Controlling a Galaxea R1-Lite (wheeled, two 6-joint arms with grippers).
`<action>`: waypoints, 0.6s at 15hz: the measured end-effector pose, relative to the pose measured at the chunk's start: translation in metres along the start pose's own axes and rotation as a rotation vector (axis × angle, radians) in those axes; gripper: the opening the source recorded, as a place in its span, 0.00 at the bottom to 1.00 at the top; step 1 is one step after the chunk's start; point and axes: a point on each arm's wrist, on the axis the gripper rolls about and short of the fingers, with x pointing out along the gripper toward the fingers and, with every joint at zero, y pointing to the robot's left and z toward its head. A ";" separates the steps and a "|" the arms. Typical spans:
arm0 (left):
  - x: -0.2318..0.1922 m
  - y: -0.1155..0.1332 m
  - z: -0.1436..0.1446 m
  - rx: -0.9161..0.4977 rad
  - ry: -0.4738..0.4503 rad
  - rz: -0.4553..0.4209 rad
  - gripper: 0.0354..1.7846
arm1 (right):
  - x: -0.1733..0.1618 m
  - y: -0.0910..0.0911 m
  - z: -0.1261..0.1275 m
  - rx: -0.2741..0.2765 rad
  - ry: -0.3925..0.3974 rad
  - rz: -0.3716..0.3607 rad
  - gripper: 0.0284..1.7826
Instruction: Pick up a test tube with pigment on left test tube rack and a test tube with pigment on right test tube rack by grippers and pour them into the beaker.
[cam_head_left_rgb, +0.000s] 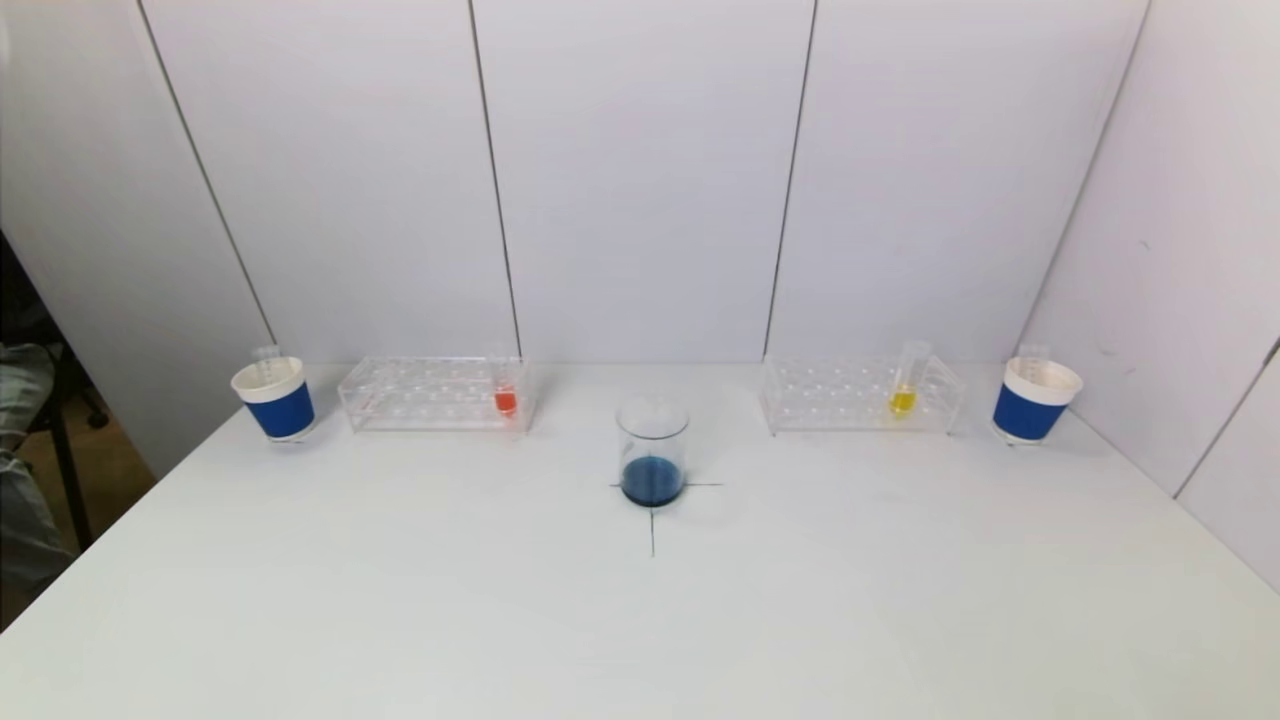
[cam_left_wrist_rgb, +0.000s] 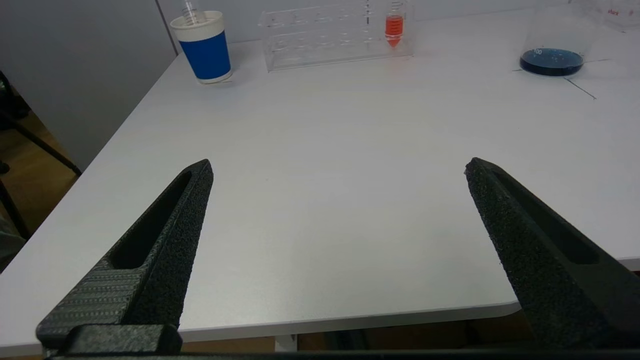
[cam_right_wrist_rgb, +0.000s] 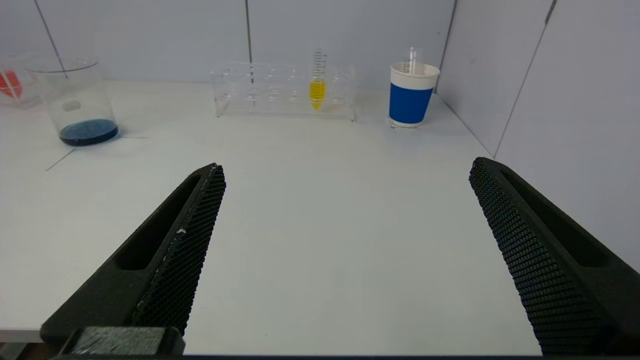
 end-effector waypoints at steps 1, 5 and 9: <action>0.000 0.000 0.000 0.000 0.000 0.000 0.99 | 0.000 0.000 -0.003 -0.001 0.022 0.000 1.00; 0.000 0.000 0.000 0.000 0.000 0.000 0.99 | -0.001 0.000 -0.007 0.025 0.053 -0.002 1.00; 0.000 0.000 0.000 0.000 0.000 0.000 0.99 | -0.001 0.000 -0.007 0.042 0.054 -0.008 1.00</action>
